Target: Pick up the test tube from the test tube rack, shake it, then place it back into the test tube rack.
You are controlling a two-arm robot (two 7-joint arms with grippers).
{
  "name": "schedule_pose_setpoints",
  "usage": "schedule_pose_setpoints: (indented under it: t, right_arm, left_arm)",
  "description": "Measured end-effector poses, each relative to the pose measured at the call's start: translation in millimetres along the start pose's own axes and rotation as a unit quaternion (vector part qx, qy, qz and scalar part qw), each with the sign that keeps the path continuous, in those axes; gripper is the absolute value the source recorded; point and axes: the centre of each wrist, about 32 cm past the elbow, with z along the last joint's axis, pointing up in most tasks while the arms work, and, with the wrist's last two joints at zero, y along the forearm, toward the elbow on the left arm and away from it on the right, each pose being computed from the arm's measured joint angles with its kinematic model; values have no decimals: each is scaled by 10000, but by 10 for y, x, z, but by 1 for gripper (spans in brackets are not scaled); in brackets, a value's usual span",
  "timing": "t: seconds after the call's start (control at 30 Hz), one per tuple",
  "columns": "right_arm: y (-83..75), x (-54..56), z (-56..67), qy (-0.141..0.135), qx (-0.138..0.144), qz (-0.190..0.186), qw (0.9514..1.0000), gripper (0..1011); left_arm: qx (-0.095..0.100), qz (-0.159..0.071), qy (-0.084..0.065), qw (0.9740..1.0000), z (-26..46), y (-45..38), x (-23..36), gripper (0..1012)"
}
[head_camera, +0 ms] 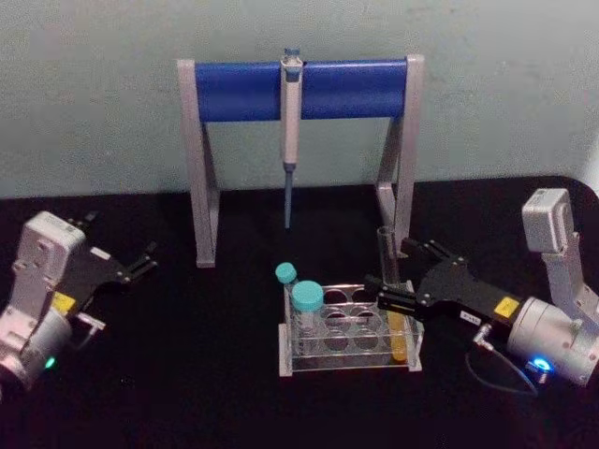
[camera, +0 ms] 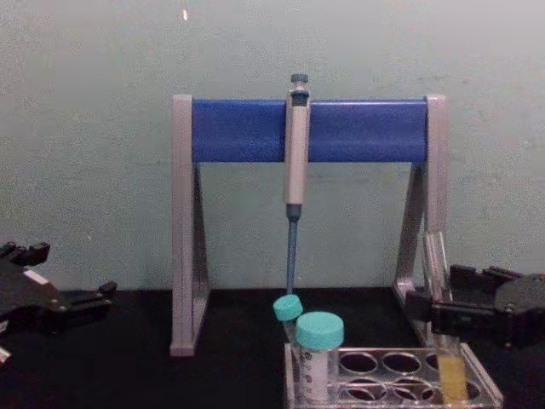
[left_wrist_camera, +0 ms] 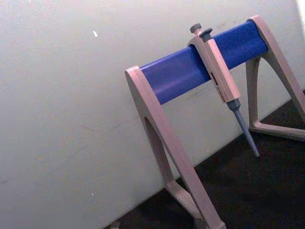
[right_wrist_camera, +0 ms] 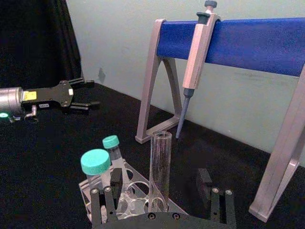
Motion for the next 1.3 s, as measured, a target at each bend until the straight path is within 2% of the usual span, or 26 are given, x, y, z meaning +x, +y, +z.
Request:
schedule_pose_setpoints:
  t: [0.57, 0.8, 1.03, 1.07, 1.1, 1.17, 1.27, 1.3]
  right_arm:
    - [0, -2, 2, -15, 22, 1, 10000, 1000]
    - [-22, -53, 15, -295, 389, 4, 9988, 1000]
    - [-86, -107, 50, -513, 1004, -210, 9934, 1000]
    - [-103, -121, 57, -555, 1139, -311, 9915, 1000]
    - [-103, -121, 57, -555, 1139, -311, 9915, 1000]
    - [-144, -153, 59, -625, 1352, -614, 9869, 1000]
    - [-182, -183, 52, -623, 1457, -1044, 9818, 1000]
    - [-182, -183, 52, -623, 1457, -1044, 9818, 1000]
  left_arm:
    - [0, 0, 0, 10000, 0, 0, 0, 1001]
    - [0, 0, 0, 10000, 0, 0, 0, 1001]
    - [0, 0, 0, 10000, 0, 0, 0, 1001]
    - [0, 0, 0, 10000, 0, 0, 0, 1001]
    - [0, 0, 0, 10000, 0, 0, 0, 1001]
    - [0, 0, 0, 10000, 0, 0, 0, 1001]
    - [0, 0, 0, 10000, 0, 0, 0, 1001]
    - [0, 0, 0, 10000, 0, 0, 0, 1001]
